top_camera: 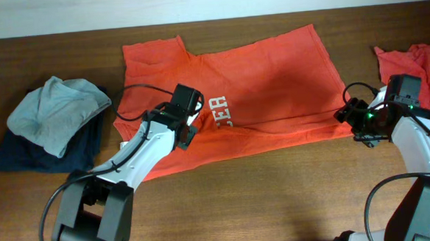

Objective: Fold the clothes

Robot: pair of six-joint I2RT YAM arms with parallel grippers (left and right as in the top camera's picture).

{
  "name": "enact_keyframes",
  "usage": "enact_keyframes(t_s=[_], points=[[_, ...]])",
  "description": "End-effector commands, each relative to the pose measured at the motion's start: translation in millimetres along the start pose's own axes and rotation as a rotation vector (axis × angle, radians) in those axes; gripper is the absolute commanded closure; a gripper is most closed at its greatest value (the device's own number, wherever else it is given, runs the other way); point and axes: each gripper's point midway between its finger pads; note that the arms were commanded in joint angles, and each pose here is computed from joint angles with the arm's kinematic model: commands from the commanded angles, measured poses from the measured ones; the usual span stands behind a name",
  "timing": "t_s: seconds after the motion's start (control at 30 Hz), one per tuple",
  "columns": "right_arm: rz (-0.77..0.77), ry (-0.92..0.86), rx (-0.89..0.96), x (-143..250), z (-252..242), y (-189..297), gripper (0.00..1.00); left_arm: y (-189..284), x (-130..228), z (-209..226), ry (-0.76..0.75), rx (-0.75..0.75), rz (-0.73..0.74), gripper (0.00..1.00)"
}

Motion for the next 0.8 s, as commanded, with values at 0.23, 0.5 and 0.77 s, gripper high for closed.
enact_keyframes(t_s=[0.23,0.5,0.77], points=[[-0.015,0.019,0.008,-6,2,2,0.25,-56,13,-22,-0.011,0.041,0.036,0.99],[-0.012,0.018,0.008,-6,2,2,0.25,-55,-1,2,0.039,-0.101,-0.013,1.0],[-0.018,0.285,-0.289,0,71,4,0.54,-46,11,8,0.014,-0.121,0.054,0.99]])
Point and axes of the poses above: each gripper's point midway between its finger pads, its own y axis back along the fingers, its own z axis along the line the jaws close on, x = y × z, and after that the axes turned 14 degrees about y, right-handed
